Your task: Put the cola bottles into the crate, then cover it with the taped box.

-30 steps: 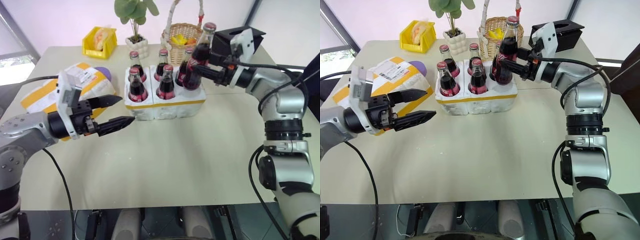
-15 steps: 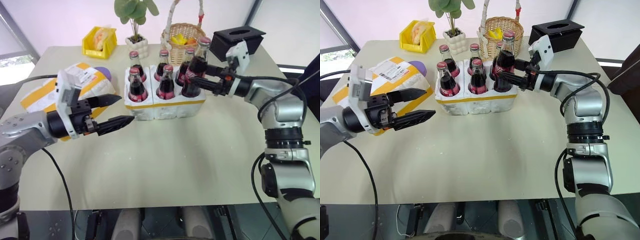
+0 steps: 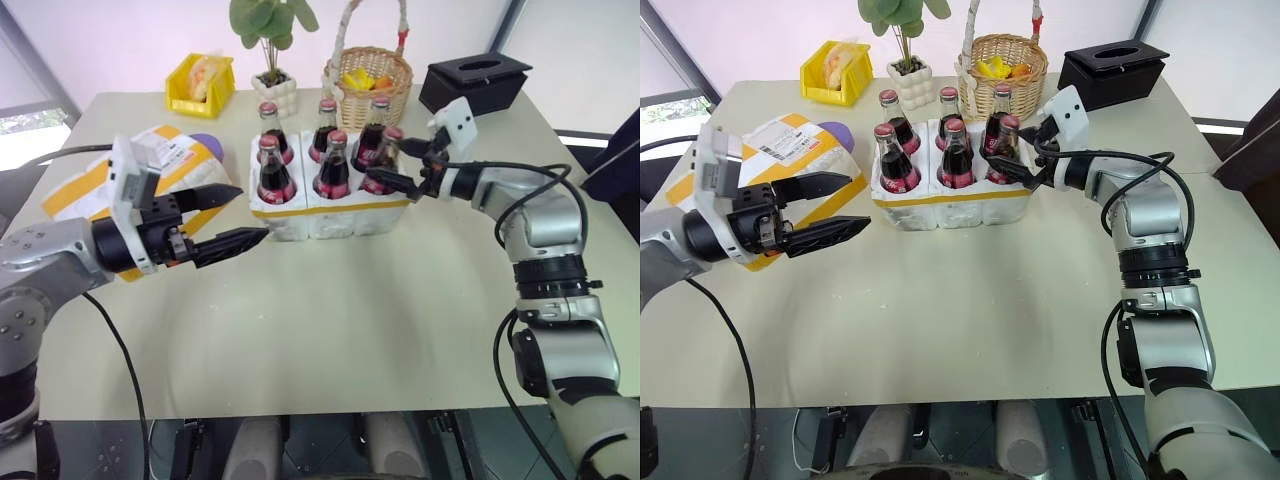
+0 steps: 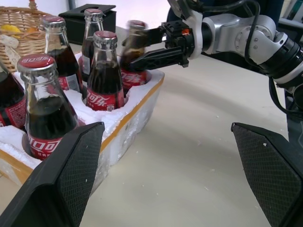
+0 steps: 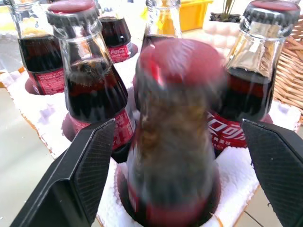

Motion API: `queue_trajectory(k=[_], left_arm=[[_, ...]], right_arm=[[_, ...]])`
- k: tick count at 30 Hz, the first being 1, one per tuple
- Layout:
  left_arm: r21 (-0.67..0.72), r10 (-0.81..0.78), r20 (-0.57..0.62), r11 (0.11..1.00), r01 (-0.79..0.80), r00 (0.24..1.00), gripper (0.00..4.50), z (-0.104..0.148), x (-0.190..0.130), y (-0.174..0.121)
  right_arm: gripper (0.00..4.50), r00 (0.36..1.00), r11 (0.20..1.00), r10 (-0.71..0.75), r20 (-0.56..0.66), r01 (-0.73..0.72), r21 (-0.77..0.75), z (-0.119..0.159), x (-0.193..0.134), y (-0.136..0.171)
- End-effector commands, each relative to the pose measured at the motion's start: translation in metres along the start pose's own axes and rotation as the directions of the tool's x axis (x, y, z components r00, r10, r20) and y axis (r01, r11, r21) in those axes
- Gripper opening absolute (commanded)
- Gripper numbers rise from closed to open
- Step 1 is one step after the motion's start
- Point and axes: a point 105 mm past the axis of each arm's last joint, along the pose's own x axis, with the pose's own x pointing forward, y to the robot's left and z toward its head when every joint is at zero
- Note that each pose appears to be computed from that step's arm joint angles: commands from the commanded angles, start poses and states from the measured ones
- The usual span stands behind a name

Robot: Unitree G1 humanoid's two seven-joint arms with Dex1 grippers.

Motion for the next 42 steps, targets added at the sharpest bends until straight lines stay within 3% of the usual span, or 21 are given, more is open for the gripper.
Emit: queue_trajectory(k=[1, 7, 10, 13, 16, 21, 25, 30, 34, 42], left_arm=[[0.066, 0.056, 0.023, 0.996, -0.057, 0.998, 4.50, 0.011, -0.009, 0.002], [0.170, 0.296, -0.040, 0.943, -0.285, 0.954, 4.50, 0.002, -0.036, 0.019], [0.279, 0.486, -0.091, 0.851, -0.446, 0.869, 4.50, -0.006, -0.064, 0.033], [0.437, 0.672, -0.143, 0.702, -0.563, 0.727, 4.50, -0.018, -0.093, 0.046], [0.599, 0.782, -0.235, 0.585, -0.547, 0.578, 4.50, -0.040, -0.123, 0.050], [0.710, 0.910, -0.254, 0.406, -0.575, 0.328, 4.50, -0.064, -0.170, 0.057], [0.793, 0.944, -0.255, 0.328, -0.513, 0.209, 4.50, -0.077, -0.187, 0.068], [0.804, 0.942, -0.278, 0.336, -0.491, 0.190, 4.50, -0.100, -0.190, 0.090], [0.838, 0.957, -0.246, 0.290, -0.462, 0.154, 4.50, -0.110, -0.192, 0.105], [0.929, 0.961, -0.185, 0.239, -0.282, 0.206, 4.50, -0.119, -0.163, 0.138]], right_arm=[[4.41, 0.998, 1.000, -0.015, 0.062, 0.016, -0.026, 0.021, -0.012, -0.008], [4.41, 0.990, 0.991, 0.072, 0.122, -0.058, -0.121, 0.044, -0.059, -0.012], [4.41, 0.984, 0.977, 0.135, 0.117, -0.113, -0.178, 0.053, -0.099, -0.014], [4.41, 0.983, 0.971, 0.166, 0.082, -0.148, -0.187, 0.054, -0.122, -0.015], [4.41, 0.966, 0.955, 0.252, 0.061, -0.238, -0.177, 0.055, -0.135, -0.003], [4.41, 0.911, 0.912, 0.399, 0.104, -0.384, -0.141, 0.070, -0.142, 0.024], [4.41, 0.881, 0.884, 0.460, 0.108, -0.443, -0.148, 0.076, -0.141, 0.039], [4.41, 0.860, 0.862, 0.499, 0.110, -0.479, -0.165, 0.079, -0.139, 0.050], [4.41, 0.853, 0.860, 0.504, 0.134, -0.483, -0.162, 0.082, -0.139, 0.053], [4.41, 0.861, 0.869, 0.487, 0.143, -0.463, -0.173, 0.082, -0.140, 0.055]])
